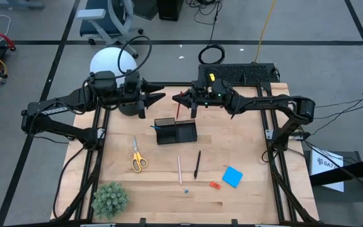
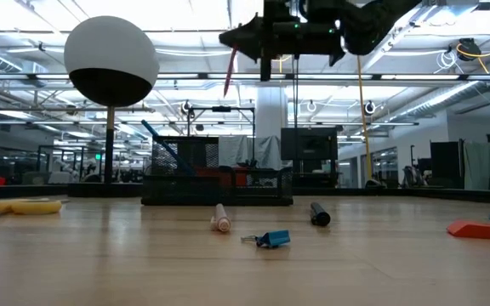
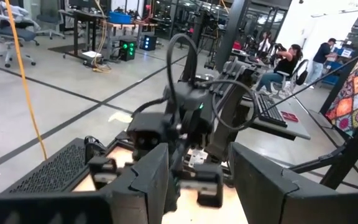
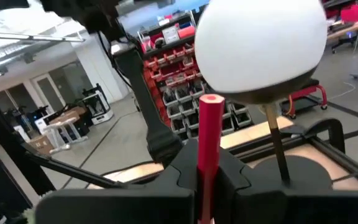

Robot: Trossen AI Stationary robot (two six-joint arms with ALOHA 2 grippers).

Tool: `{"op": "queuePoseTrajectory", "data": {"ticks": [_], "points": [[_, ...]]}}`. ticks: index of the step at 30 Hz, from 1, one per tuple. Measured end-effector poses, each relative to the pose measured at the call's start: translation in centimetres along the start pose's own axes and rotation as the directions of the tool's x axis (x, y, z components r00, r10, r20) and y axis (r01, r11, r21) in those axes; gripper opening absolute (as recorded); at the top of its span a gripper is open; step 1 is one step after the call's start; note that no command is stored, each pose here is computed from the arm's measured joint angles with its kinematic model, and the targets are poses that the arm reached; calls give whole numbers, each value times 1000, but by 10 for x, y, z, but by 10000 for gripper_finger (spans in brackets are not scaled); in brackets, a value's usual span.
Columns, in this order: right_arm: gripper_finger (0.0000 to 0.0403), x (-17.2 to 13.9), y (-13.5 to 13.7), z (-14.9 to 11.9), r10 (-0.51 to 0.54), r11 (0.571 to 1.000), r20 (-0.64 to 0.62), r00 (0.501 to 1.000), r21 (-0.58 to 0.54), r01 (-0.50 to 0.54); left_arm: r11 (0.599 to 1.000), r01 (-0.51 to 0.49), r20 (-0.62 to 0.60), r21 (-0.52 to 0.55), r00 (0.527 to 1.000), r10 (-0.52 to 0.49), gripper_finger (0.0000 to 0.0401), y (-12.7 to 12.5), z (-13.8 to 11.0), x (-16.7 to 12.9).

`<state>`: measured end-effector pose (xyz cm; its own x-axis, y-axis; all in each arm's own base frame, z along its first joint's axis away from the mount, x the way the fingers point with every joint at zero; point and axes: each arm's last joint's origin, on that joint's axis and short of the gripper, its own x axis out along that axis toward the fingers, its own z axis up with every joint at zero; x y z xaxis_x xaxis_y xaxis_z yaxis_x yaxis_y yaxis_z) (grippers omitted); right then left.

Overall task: Pick and place office supplies into organizer
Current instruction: Put the red pencil into the black organizer

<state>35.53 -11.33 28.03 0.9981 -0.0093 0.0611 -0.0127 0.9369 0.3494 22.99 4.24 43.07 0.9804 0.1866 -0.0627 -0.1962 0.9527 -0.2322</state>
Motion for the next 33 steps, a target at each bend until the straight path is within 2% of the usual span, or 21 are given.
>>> {"op": "queuePoseTrajectory", "data": {"ticks": [13,18,23,33], "points": [[7,36,-17,-17,84,996,-67,994,-32,-86,1000,-4,1,-11,1000,4,166,0,0,0],[7,39,-23,-30,63,996,-130,989,-60,-72,1000,-4,1,-14,1000,4,166,0,0,0],[7,43,-29,-44,92,993,-183,979,-62,-105,1000,-4,1,-13,1000,4,166,0,0,0],[7,48,-40,-67,77,995,-227,971,-41,-89,1000,-4,1,-15,1000,4,166,0,0,0]]}}
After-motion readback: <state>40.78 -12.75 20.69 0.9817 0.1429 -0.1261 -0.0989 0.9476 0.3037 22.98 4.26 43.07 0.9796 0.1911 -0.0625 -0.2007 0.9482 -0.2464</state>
